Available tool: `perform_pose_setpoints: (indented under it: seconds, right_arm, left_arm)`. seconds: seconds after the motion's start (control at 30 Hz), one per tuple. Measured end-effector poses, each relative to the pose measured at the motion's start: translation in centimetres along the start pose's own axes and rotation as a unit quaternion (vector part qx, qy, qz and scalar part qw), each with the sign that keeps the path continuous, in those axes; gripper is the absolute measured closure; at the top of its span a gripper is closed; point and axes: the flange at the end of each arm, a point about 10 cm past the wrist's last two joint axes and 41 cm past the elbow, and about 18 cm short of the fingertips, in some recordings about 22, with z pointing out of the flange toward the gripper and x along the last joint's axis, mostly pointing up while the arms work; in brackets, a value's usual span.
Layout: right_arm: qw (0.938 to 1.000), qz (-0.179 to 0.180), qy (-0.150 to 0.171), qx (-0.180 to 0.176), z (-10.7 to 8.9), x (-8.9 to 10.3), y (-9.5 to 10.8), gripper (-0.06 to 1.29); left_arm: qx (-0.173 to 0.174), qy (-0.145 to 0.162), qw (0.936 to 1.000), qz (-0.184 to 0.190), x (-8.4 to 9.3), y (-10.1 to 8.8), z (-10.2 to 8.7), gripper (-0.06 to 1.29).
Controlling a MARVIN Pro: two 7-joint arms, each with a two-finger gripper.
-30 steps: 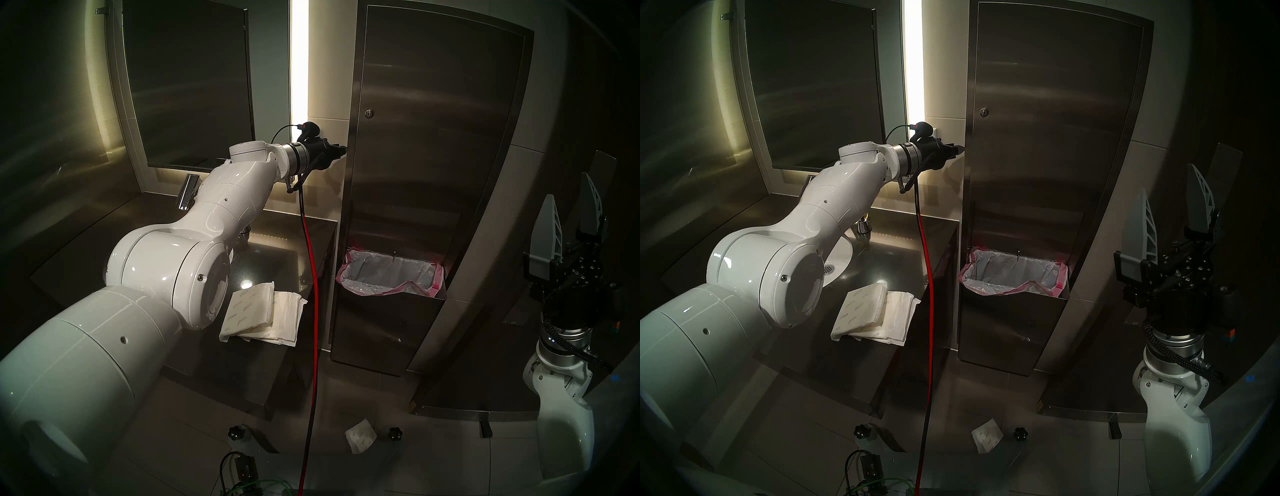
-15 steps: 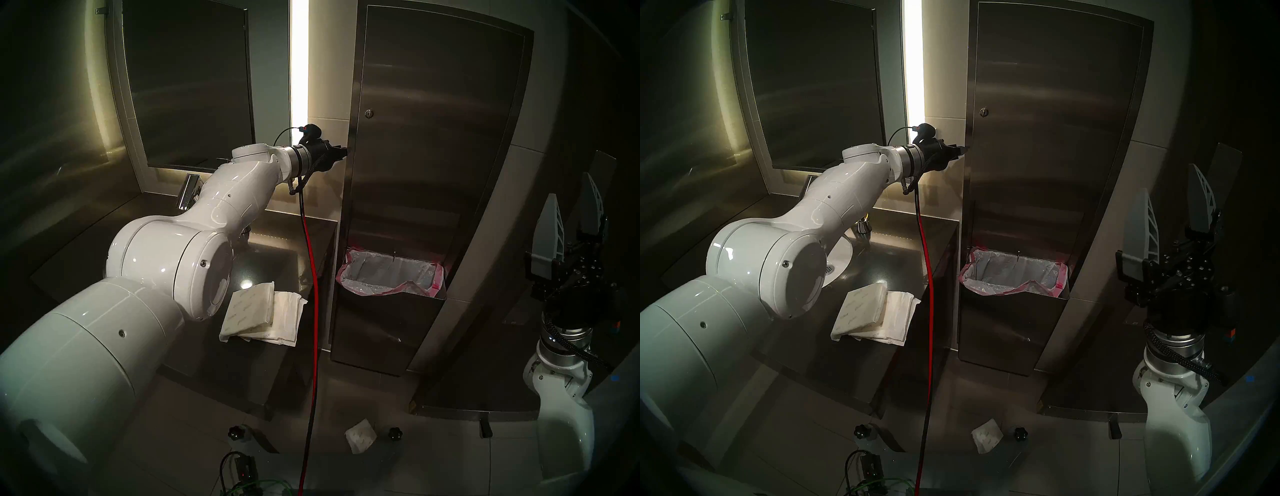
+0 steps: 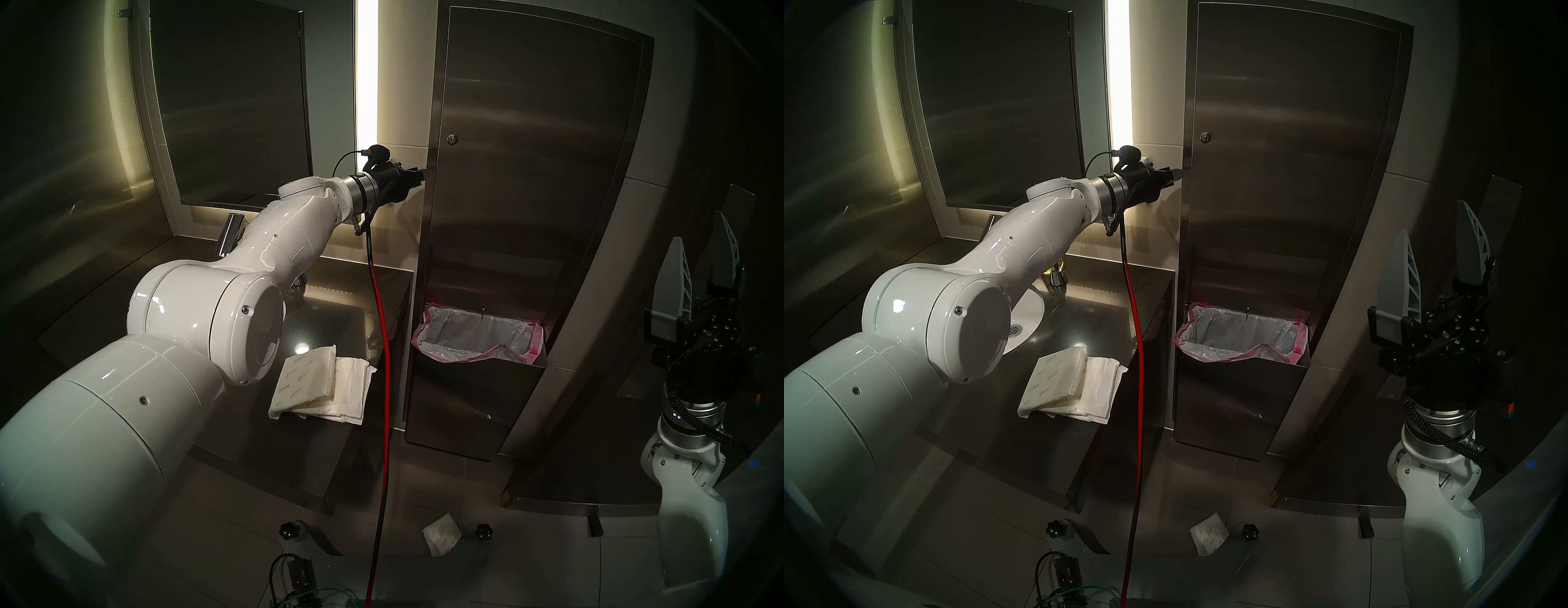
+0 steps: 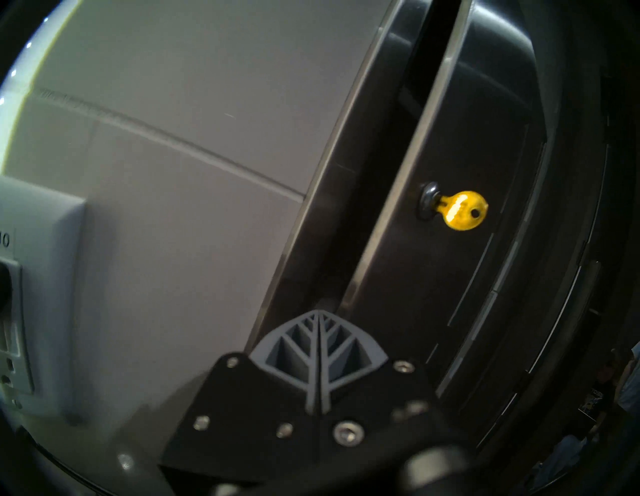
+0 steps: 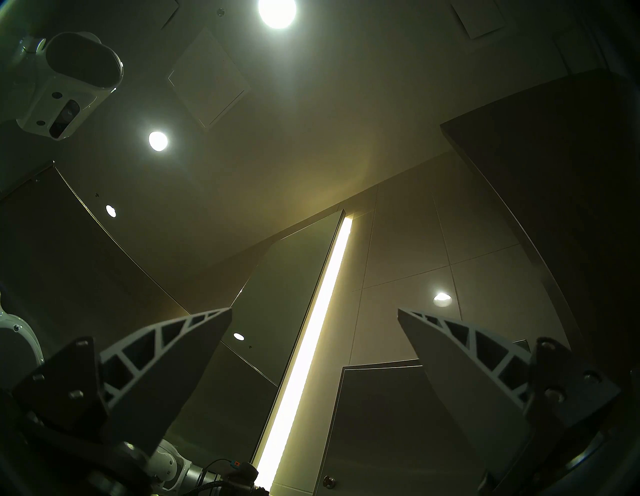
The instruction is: Twist key and open towel dispenser
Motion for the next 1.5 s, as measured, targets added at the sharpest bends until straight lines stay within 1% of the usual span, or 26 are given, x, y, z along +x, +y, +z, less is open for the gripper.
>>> perform_pose_setpoints:
  seconds: [0.17,0.4,0.57,0.7,0.77,0.9,1.03,1.13,1.3,1.4,1.5]
  right_arm:
    - [1.0,0.0,0.0,0.0,0.0,0.0,0.0,-0.02]
    - [1.0,0.0,0.0,-0.001,0.0,0.0,0.0,-0.02]
    - [1.0,0.0,0.0,-0.001,0.0,0.0,0.0,-0.02]
    - [1.0,0.0,0.0,-0.002,0.0,0.0,0.0,-0.02]
    - [1.0,0.0,0.0,-0.002,0.0,0.0,0.0,-0.02]
    - [1.0,-0.001,-0.002,0.003,0.0,0.0,-0.1,-0.02]
    - [1.0,-0.001,-0.004,0.008,0.0,-0.1,-0.2,-0.02]
    - [0.9999,-0.002,-0.006,0.011,0.0,-0.1,-0.3,-0.02]
    - [0.9998,-0.004,-0.008,0.016,0.1,-0.2,-0.3,-0.02]
    - [0.9998,-0.005,-0.009,0.017,0.1,-0.2,-0.4,-0.02]
    - [0.9997,-0.006,-0.011,0.02,0.1,-0.2,-0.4,-0.02]
  left_arm:
    - [-0.019,-0.008,0.9997,0.009,0.2,0.5,0.2,1.25]
    - [-0.03,-0.024,0.9991,0.02,0.0,0.8,0.3,1.25]
    - [-0.034,-0.03,0.9988,0.017,-0.4,0.7,0.2,1.25]
    - [-0.035,-0.025,0.999,0.012,-0.4,0.7,0.2,1.25]
    - [-0.03,-0.019,0.9993,0.01,-0.2,0.7,0.3,1.25]
    - [-0.006,0.005,0.9999,0.01,0.7,0.7,0.7,1.25]
    - [-0.002,0.021,0.9997,0.011,1.3,1.0,1.0,1.25]
    - [-0.004,0.023,0.9997,0.012,1.1,1.3,1.3,1.25]
    - [-0.021,0.023,0.9994,0.013,0.3,2.5,2.2,1.25]
    - [-0.028,0.022,0.9992,0.02,0.3,3.1,2.6,1.25]
    - [-0.032,0.015,0.9987,0.035,0.2,3.9,3.3,1.25]
